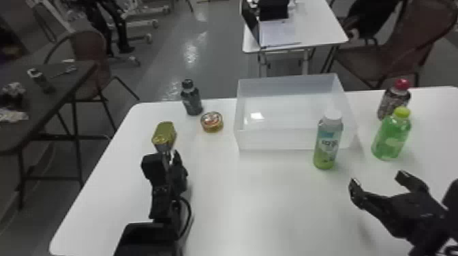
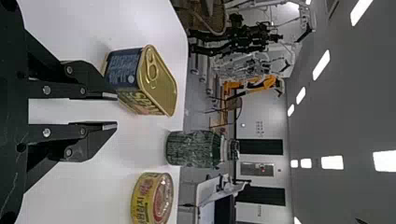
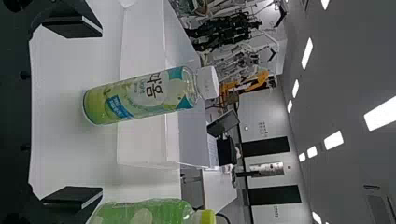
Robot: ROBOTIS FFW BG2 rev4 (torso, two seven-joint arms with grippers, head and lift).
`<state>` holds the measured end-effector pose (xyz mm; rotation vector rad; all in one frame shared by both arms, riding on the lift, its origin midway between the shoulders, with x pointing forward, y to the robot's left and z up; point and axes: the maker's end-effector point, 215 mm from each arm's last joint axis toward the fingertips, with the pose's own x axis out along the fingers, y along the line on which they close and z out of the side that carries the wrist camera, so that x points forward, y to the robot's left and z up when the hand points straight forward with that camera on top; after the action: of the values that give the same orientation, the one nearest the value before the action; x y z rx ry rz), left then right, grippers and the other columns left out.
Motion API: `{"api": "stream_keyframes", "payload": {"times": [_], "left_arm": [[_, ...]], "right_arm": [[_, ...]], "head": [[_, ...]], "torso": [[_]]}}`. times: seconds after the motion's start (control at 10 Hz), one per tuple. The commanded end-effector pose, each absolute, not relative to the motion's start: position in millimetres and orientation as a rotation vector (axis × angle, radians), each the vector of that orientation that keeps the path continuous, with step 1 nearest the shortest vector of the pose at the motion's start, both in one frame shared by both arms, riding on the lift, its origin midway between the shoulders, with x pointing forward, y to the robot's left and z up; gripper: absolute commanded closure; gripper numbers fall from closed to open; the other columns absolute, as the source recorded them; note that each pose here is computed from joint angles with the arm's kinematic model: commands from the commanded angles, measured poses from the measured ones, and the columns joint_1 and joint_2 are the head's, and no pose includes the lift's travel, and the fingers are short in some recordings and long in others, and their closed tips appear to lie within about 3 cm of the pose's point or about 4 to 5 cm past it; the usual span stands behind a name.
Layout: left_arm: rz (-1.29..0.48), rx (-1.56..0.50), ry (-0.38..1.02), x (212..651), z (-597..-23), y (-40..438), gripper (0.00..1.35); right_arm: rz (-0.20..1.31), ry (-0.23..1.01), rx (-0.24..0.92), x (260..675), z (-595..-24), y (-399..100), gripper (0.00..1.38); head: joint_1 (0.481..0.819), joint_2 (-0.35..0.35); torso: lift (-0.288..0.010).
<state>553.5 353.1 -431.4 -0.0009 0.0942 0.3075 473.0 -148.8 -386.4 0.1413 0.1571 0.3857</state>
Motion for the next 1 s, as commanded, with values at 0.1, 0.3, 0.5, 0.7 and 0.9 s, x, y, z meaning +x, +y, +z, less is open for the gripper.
{"api": "stream_keyframes", "payload": {"times": [0.1, 0.3, 0.5, 0.7, 0.9], "left_arm": [[0.283, -0.013, -0.018, 561, -385, 347, 1.12], [0.284, -0.039, -0.054, 561, -374, 350, 1.12], [0.289, -0.050, -0.086, 558, -366, 353, 1.08], [0.257, -0.055, -0.144, 548, -346, 348, 0.69], [0.183, -0.062, -0.211, 523, -331, 339, 0.37]], "right_arm": [[0.384, 0.163, 0.148, 472, -390, -148, 0.10], [0.383, 0.166, 0.150, 472, -391, -148, 0.10], [0.384, 0.169, 0.155, 471, -393, -147, 0.10], [0.382, 0.170, 0.153, 471, -393, -148, 0.10], [0.380, 0.174, 0.161, 471, -395, -148, 0.10]], "head": [[0.695, 0.215], [0.695, 0.209], [0.695, 0.212], [0.695, 0.215], [0.695, 0.211]], "torso": [[-0.130], [-0.130], [-0.130], [-0.130], [-0.130]]}}
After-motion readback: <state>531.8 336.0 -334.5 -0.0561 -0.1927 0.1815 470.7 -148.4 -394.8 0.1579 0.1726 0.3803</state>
